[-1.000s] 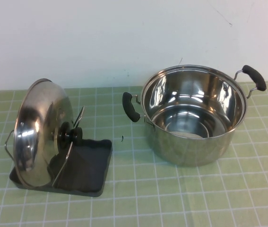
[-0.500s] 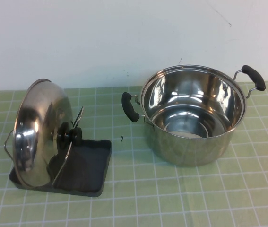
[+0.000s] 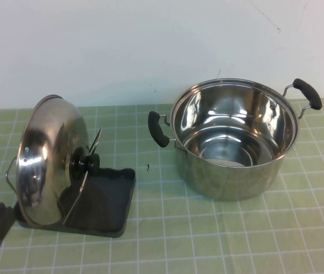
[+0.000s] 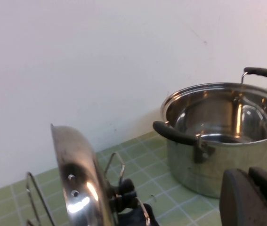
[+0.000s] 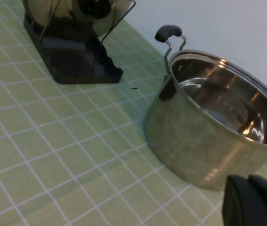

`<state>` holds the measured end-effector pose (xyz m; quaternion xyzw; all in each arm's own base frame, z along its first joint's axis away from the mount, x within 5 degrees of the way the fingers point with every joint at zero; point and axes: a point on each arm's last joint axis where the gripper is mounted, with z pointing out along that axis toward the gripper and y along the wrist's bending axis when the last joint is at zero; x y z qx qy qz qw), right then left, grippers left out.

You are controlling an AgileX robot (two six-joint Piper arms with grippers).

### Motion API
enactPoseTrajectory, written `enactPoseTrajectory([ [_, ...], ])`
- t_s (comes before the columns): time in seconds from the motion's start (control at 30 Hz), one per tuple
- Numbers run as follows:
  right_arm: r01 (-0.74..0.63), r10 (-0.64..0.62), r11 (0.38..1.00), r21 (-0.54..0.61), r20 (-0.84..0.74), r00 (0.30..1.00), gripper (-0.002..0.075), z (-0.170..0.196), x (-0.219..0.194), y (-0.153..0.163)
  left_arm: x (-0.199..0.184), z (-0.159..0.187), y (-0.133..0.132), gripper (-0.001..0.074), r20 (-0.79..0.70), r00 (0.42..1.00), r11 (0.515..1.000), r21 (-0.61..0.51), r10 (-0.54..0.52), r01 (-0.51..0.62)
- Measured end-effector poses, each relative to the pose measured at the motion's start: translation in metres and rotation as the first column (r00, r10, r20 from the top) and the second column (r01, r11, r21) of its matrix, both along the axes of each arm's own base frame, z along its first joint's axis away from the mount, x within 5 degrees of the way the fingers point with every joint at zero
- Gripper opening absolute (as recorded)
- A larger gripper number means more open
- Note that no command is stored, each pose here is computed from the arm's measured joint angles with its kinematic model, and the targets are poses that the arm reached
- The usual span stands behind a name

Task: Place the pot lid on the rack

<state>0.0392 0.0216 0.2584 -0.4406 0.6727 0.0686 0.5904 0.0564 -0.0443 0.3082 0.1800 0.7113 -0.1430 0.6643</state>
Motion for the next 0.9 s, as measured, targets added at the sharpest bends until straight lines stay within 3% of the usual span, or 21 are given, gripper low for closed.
enactPoseTrajectory([
  [0.27, 0.013, -0.003, 0.998, 0.064, -0.141, 0.99, -0.0001, -0.007, -0.004, 0.002, 0.005, -0.011, 0.003, -0.0001, -0.001, 0.999, 0.997, -0.063, 0.033, -0.033],
  [0.6, 0.011, 0.001, 0.997, 0.074, -0.153, 0.988, -0.0001, -0.007, -0.004, 0.002, 0.004, -0.011, 0.002, -0.0001, 0.0, 1.0, 0.997, -0.07, 0.017, -0.017],
  [0.73, 0.011, 0.001, 0.997, 0.074, -0.153, 0.988, -0.0001, -0.007, -0.004, 0.002, -0.003, -0.009, -0.001, -0.0001, 0.032, 0.999, 0.997, -0.067, -0.03, 0.032],
  [0.9, 0.011, 0.0, 0.997, 0.073, -0.154, 0.988, -0.0001, -0.007, -0.004, 0.002, -0.033, -0.009, -0.005, -0.0001, 0.182, 0.976, 0.991, -0.036, -0.117, 0.125],
])
